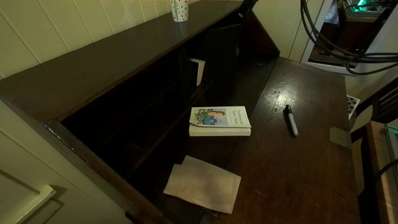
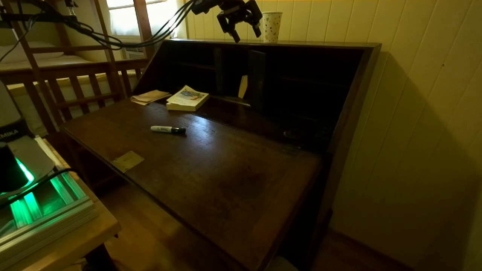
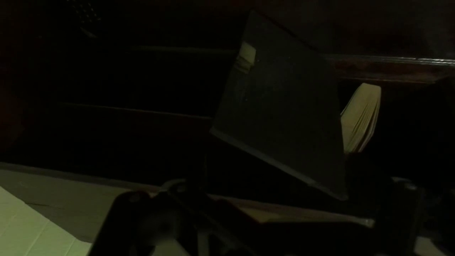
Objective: Put the blue book on the shelf.
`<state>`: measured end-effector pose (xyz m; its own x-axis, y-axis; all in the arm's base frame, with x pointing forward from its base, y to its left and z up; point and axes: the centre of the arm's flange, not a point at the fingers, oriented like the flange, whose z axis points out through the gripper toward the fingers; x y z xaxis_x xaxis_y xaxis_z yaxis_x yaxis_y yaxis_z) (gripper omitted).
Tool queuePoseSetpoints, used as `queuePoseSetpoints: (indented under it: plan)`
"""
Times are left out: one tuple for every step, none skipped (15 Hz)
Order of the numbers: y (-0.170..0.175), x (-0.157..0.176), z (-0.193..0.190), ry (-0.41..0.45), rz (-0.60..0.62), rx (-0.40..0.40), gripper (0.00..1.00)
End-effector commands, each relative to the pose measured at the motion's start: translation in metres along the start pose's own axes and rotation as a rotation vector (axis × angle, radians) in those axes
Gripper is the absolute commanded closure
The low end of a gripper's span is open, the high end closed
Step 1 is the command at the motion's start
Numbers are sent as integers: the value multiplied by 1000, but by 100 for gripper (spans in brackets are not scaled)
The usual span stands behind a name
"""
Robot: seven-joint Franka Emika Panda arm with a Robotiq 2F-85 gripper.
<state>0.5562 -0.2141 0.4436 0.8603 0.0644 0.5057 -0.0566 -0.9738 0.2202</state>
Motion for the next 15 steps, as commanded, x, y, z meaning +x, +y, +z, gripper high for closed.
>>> queuePoseSetpoints:
  plan:
    - [15,-10,14,43,-41,36,0]
    - [17,-11,19,42,-51,38,0]
    - [18,-10,24,39,-52,35,0]
    - [18,-11,30,39,-62,41,0]
    - [19,-11,35,40,-68,40,0]
    - [20,-12,40,42,-75,45,0]
    - [21,-11,44,51,-77,36,0]
    - [21,-12,49,58,-80,31,0]
    - [22,-9,51,75,-83,29,0]
    - [23,-8,54,97,-81,32,0]
    - [22,-4,53,120,-83,33,0]
    - [22,-2,55,133,-89,41,0]
    - [23,3,57,143,-85,45,0]
    - [22,6,59,151,-86,66,0]
    - [22,9,60,158,-87,81,0]
